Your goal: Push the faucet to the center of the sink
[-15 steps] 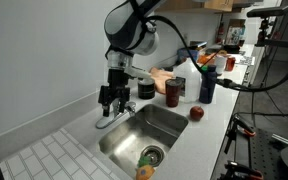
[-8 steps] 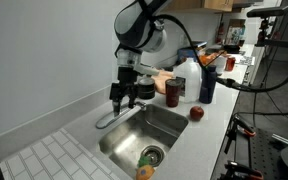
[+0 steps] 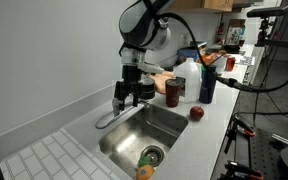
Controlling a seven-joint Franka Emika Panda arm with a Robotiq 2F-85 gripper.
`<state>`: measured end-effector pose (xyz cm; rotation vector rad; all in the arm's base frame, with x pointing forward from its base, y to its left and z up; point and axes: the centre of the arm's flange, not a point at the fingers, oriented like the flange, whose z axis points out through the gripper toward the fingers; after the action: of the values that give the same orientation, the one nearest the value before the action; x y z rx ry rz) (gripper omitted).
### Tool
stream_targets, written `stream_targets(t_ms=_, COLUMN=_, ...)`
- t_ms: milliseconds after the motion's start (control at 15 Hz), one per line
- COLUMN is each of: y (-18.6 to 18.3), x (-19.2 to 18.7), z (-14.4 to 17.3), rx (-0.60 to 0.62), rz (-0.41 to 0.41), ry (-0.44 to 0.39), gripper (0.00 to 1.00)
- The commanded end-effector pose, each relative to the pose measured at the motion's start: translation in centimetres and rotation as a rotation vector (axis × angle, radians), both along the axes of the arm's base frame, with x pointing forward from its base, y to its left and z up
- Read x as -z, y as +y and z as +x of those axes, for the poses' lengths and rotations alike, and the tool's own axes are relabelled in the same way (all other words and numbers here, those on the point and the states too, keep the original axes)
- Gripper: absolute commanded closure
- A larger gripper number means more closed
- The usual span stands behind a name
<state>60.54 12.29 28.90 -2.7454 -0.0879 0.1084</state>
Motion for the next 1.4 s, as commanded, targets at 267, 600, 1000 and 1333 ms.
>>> stream_targets(t_ms=267, y=-1.4, x=-2.1, z=-2.6, rx=0.016, rz=0.043, ry=0.019, gripper=0.00)
stream_targets(t_ms=600, y=-1.4, x=-5.9, z=-3.8, rx=-0.006, rz=0.071, ry=-0.021, gripper=0.00)
stream_targets(t_ms=1000, y=-1.5, x=-10.5, z=-5.5, rx=-0.014, rz=0.045, ry=-0.071, gripper=0.00)
stream_targets(t_ms=1333, y=-1.9, x=-13.5, z=-7.3, rx=0.002, rz=-0.019, ry=-0.130, gripper=0.00)
